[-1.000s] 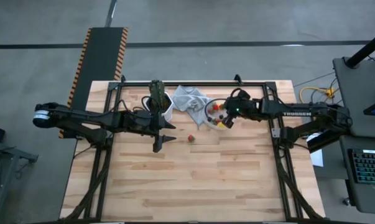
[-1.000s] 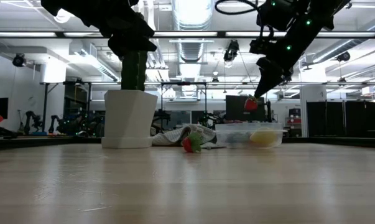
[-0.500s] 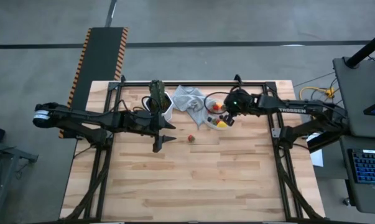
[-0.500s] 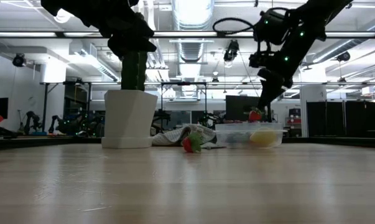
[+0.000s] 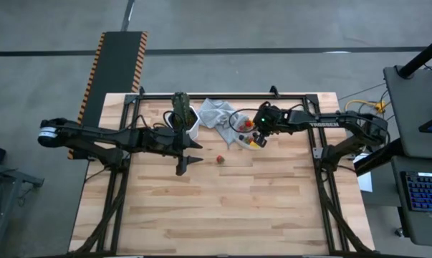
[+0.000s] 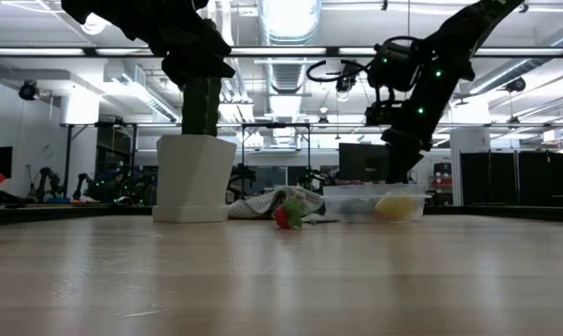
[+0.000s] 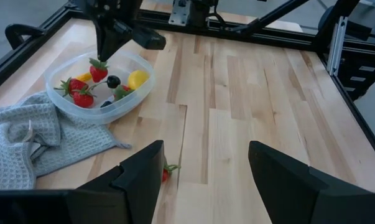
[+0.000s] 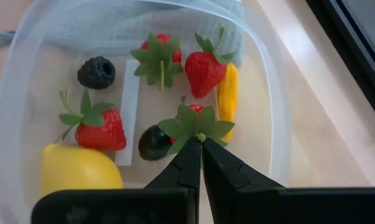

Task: Pick and placing Produce into tupperware
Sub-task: Put the bottom strawberry into the transparent bin

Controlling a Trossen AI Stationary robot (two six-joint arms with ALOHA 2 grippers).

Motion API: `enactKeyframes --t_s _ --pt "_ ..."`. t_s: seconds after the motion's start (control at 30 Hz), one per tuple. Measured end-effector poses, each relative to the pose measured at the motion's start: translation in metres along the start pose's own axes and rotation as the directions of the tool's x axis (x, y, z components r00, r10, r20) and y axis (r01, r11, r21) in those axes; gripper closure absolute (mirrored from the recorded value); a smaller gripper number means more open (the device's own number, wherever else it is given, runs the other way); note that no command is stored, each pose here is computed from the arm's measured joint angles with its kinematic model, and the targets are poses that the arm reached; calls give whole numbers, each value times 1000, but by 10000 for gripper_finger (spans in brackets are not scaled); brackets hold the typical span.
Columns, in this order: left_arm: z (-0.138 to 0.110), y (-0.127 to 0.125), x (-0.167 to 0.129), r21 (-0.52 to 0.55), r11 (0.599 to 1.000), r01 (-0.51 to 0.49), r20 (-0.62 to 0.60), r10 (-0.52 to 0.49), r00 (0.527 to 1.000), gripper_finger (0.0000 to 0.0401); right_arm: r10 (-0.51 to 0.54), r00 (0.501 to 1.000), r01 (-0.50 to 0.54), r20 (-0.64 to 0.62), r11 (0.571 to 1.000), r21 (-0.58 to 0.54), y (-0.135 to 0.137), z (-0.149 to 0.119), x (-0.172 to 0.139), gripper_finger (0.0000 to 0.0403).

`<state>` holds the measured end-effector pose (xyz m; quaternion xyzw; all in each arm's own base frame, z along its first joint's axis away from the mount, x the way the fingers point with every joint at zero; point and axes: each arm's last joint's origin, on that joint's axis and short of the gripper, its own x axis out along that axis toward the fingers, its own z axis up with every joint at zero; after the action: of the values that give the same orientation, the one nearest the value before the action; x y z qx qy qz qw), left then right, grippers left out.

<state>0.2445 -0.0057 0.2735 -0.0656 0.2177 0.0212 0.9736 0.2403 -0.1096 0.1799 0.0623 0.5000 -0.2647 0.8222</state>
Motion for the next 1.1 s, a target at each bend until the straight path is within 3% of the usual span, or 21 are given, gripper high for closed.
enactKeyframes --t_s 0.43,1.1 --pt "0 0 0 0 1000 -1 -4 1 1000 180 0 1000 -1 -13 1000 -29 2 17 10 394" --pt "-1 0 0 0 1000 -1 -6 1 1000 180 8 1000 -8 -20 1000 -13 1 16 11 394"
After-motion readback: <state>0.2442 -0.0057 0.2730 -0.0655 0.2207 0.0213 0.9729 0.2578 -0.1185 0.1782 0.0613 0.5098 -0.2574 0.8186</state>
